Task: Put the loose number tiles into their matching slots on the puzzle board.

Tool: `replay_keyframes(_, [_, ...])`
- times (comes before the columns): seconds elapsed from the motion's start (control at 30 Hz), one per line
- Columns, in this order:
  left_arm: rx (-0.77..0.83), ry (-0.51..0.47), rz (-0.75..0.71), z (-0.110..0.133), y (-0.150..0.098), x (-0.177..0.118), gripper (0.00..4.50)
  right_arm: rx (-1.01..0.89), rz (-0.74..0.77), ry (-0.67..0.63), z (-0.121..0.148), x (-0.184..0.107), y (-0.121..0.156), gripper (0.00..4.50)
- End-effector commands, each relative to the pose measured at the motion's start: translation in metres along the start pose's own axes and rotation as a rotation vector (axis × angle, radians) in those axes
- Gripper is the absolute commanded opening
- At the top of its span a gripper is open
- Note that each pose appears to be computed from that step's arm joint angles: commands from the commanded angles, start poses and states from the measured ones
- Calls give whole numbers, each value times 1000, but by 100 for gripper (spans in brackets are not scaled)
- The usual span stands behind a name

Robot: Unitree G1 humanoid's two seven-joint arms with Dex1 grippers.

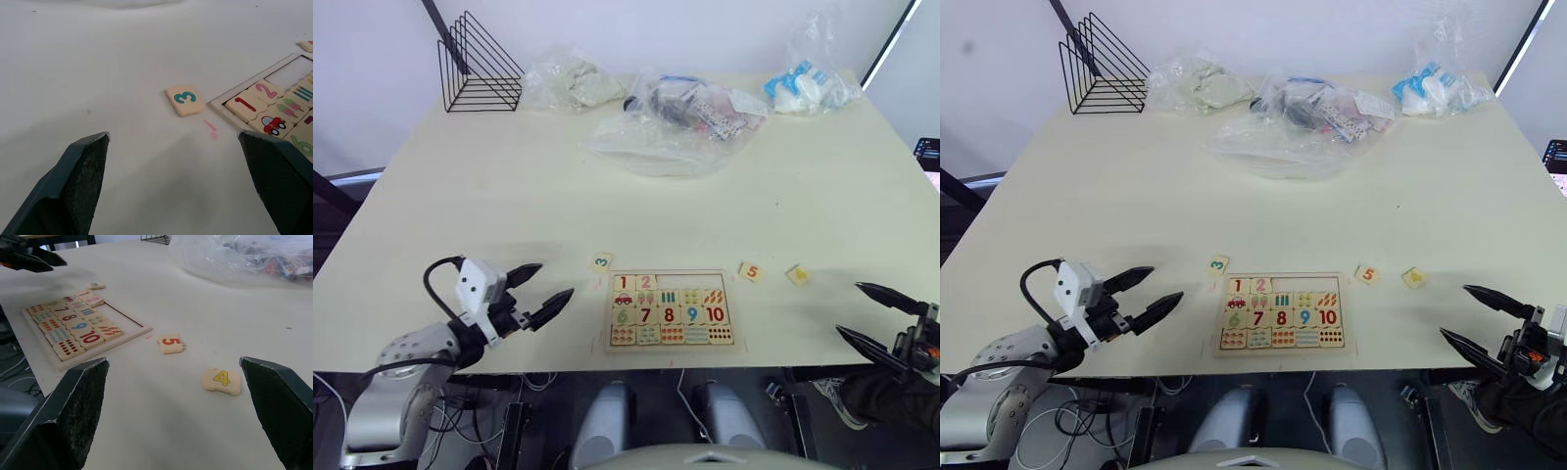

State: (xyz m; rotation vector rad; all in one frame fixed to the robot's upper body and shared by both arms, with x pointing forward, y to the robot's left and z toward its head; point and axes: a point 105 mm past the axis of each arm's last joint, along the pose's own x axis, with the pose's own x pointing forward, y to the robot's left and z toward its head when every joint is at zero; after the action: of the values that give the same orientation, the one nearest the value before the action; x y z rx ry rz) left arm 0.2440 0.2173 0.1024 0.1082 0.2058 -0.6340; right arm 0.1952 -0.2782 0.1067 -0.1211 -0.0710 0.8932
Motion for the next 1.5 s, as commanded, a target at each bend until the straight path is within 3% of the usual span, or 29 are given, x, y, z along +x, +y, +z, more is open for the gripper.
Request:
replay_keyframes(0.03, [9, -3, 12, 9, -15, 10, 446, -24, 13, -22, 9, 0, 0, 450])
replay_keyframes(0.47, [-51, 19, 194, 5, -30, 35, 446, -27, 23, -10, 13, -3, 2, 450])
replay_keyframes(0.67, [-62, 7, 209, 12, -33, 48, 446, -36, 15, -4, 14, -4, 2, 450])
replay_keyframes(1.17, [-44, 136, 294, 9, -32, 67, 446, -46, 12, -1, 15, -5, -2, 450])
replay_keyframes(1.5, [-48, 157, 281, 10, -35, 71, 446, -48, 13, 1, 16, -5, -2, 450])
